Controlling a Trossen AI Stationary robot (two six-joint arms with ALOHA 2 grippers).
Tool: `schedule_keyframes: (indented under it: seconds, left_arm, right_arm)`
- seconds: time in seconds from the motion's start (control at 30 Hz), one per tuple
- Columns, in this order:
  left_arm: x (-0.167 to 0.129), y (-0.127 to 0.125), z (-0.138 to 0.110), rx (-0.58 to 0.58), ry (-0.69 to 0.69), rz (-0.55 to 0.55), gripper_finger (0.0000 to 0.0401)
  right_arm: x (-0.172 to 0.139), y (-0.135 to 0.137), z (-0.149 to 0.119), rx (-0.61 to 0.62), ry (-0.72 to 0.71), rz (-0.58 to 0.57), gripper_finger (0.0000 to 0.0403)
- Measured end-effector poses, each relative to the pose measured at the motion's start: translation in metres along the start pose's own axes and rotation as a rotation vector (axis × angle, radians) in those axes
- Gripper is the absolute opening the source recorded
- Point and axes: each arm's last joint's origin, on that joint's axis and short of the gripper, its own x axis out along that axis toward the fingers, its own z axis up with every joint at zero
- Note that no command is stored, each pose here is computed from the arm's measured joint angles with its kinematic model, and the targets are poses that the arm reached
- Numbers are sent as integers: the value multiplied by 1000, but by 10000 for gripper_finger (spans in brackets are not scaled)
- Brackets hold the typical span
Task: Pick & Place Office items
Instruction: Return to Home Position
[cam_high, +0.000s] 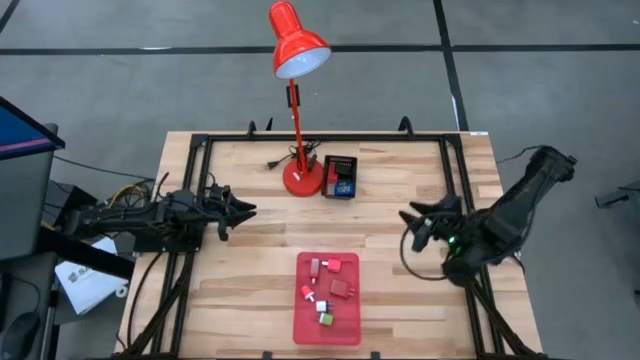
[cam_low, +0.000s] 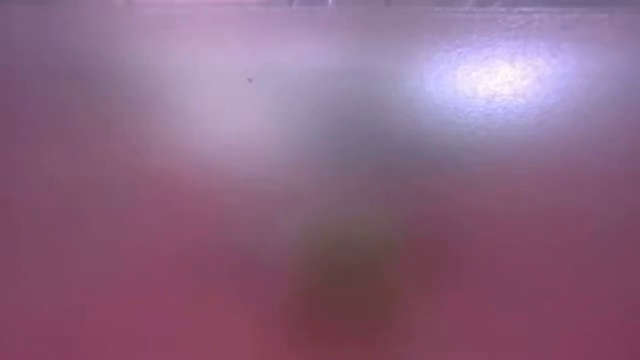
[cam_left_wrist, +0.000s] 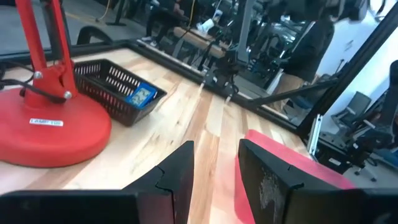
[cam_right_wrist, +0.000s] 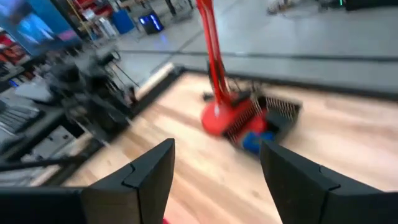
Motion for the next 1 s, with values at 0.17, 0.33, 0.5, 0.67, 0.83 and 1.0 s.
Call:
schedule_keyframes:
  seconds: [0.17, 0.33, 0.5, 0.67, 0.83, 1.0]
  left_arm:
    - [3, 1, -3, 2, 38, 18, 121]
    - [5, 2, -6, 4, 69, 33, 121]
    - [6, 3, -8, 6, 92, 44, 121]
    - [7, 4, -9, 7, 103, 50, 121]
    - [7, 4, -9, 7, 106, 51, 121]
    - [7, 4, -9, 7, 103, 50, 121]
  right_arm:
    - [18, -17, -52, 20, 55, -9, 229]
    - [38, -11, -70, -104, 135, 68, 229]
    - [71, -7, -74, -259, 175, 228, 229]
    - [105, -20, -74, -316, 161, 461, 229]
    - [111, -59, -63, -361, 132, 543, 229]
    - [99, -105, -60, -355, 73, 576, 229]
